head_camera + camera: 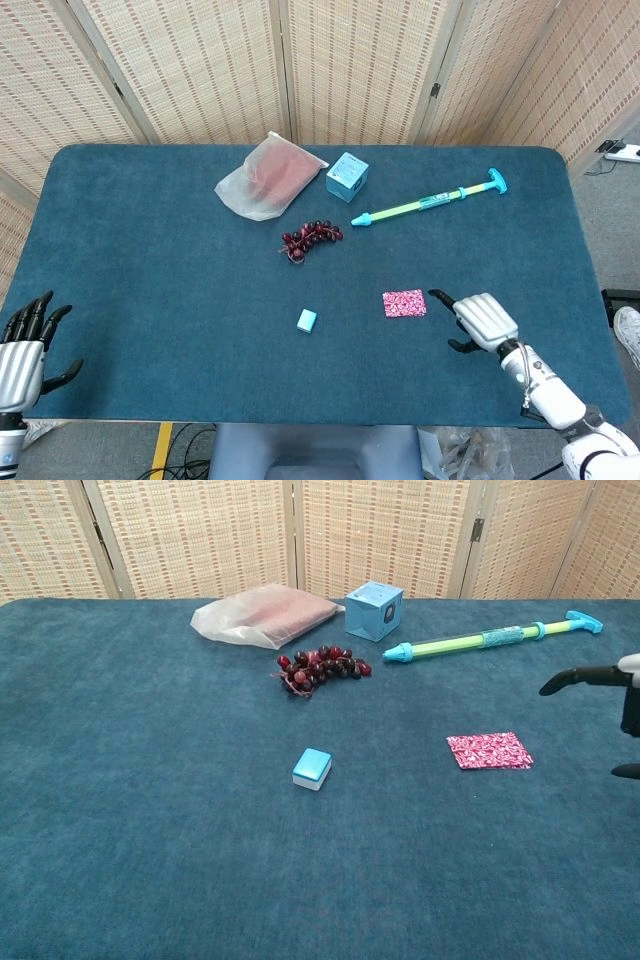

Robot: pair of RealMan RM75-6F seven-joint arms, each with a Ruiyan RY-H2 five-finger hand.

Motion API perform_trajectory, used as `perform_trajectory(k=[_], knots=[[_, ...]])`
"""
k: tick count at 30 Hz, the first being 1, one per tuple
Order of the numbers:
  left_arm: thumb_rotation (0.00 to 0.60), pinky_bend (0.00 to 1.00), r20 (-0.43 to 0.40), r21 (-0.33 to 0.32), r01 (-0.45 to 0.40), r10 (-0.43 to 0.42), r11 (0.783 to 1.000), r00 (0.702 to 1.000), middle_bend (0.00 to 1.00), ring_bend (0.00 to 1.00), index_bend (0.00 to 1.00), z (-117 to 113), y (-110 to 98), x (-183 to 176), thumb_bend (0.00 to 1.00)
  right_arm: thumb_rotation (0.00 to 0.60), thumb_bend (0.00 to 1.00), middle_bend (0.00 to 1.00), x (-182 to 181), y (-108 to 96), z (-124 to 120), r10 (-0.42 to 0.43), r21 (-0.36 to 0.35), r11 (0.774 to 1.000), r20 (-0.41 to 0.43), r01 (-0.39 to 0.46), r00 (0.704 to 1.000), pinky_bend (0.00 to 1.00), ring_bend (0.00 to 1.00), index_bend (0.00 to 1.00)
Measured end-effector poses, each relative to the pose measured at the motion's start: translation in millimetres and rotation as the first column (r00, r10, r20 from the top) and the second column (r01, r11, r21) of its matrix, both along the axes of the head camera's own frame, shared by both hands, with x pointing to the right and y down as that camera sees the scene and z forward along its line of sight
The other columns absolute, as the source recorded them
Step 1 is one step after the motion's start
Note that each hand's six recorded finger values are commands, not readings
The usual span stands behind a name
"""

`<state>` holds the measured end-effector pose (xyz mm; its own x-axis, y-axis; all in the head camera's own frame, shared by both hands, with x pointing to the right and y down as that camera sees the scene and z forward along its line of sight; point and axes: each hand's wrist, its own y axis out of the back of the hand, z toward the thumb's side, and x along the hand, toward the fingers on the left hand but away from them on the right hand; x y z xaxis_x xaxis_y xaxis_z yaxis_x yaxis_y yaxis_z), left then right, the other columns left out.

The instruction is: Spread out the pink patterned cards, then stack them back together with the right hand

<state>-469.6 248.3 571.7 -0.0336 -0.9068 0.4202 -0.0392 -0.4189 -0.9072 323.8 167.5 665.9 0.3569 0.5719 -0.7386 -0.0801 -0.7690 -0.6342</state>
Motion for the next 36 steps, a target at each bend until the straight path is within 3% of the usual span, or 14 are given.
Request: perform_trajectory(k=[11, 17, 21, 36], knots=[[0.6, 0.13, -0.002, -0.019, 0.006, -0.006, 1.0, 1.0, 0.04, 0.05, 0.19, 4, 5, -3, 0.26, 0.6, 0.35, 1.0, -14, 1, 29, -0.006, -0.123, 0.992, -0.024, 0.003, 1.0, 1.0, 1.0, 0.12], [0.6, 0.13, -0.002, -0.021, 0.007, -0.007, 1.0, 1.0, 0.04, 0.05, 0.19, 6, 6, -3, 0.26, 0.6, 0.36, 1.0, -19, 0, 39, -0.007, -0.157, 0.988, -0.03, 0.002, 1.0, 1.0, 1.0, 0.12], [0.6, 0.13, 0.0, -0.028, 0.011, -0.011, 1.0, 1.0, 0.04, 0.05, 0.19, 8, 6, -4, 0.26, 0.6, 0.45, 1.0, -23, -2, 44, -0.01, -0.179, 0.984, -0.031, 0.004, 0.999, 1.0, 1.0, 0.12], [0.6, 0.13, 0.007, -0.036, 0.013, -0.012, 0.999, 1.0, 0.04, 0.05, 0.19, 11, 5, -5, 0.26, 0.6, 0.45, 1.0, -33, -7, 63, -0.025, -0.211, 0.977, -0.044, 0.015, 0.999, 1.0, 1.0, 0.12]])
